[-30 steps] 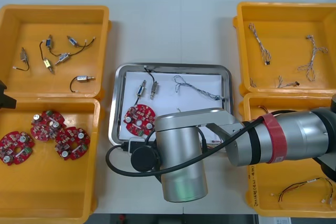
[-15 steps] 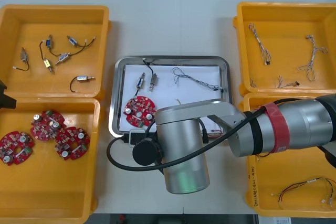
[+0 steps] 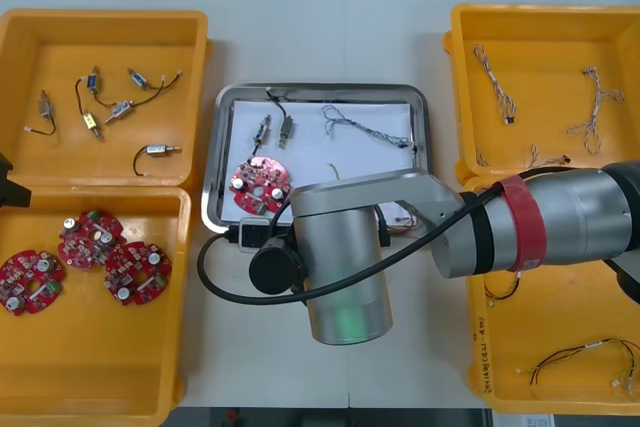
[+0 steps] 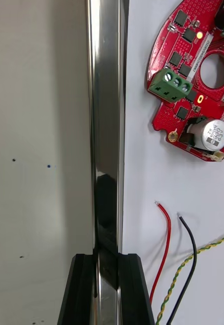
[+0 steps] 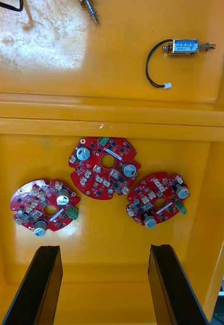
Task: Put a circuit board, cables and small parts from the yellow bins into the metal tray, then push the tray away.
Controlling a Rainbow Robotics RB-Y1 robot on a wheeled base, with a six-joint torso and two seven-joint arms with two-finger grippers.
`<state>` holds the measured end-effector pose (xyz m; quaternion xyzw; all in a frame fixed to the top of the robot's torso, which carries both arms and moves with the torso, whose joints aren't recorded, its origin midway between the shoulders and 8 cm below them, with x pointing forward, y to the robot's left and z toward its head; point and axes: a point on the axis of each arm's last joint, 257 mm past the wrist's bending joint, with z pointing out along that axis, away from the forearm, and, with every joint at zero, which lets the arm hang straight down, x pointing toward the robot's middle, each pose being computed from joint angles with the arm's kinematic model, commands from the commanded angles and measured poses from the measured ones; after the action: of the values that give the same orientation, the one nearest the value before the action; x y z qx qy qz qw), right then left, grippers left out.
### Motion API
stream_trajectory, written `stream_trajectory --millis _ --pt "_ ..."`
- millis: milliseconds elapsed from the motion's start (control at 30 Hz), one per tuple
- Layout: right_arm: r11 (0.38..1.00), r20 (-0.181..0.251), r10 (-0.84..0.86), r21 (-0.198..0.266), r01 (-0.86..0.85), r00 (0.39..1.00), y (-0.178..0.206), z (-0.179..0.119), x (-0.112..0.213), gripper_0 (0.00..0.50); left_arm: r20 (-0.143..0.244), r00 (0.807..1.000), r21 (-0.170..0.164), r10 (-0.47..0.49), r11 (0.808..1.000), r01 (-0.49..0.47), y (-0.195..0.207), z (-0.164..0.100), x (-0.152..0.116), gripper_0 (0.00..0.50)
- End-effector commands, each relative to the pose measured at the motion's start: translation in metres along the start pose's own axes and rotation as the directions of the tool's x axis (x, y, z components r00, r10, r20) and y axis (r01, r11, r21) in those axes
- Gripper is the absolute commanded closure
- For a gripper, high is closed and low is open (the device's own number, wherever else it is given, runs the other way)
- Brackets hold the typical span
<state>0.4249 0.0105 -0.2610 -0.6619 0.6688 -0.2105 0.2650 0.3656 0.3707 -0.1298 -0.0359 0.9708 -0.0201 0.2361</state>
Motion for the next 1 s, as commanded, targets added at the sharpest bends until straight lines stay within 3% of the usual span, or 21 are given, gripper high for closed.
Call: stream_trajectory --millis 33,500,1000 --pt "0.996 0.011 -0.008 0.089 0.007 1.000 -0.039 -0.004 -0.002 0.500 0.015 0.993 -0.025 0.113 0.993 -0.112 0.007 -0.010 -0.001 0.000" --pt "0.987 0.008 0.012 0.159 -0.013 1.000 -0.075 0.004 0.007 0.500 0.015 0.993 -0.025 0.113 0.993 -0.112 0.007 -0.010 -0.001 0.000" --pt "0.979 -0.012 0.017 0.204 -0.014 1.000 -0.103 0.005 0.012 0.500 0.015 0.993 -0.025 0.113 0.993 -0.112 0.007 -0.010 -0.001 0.000"
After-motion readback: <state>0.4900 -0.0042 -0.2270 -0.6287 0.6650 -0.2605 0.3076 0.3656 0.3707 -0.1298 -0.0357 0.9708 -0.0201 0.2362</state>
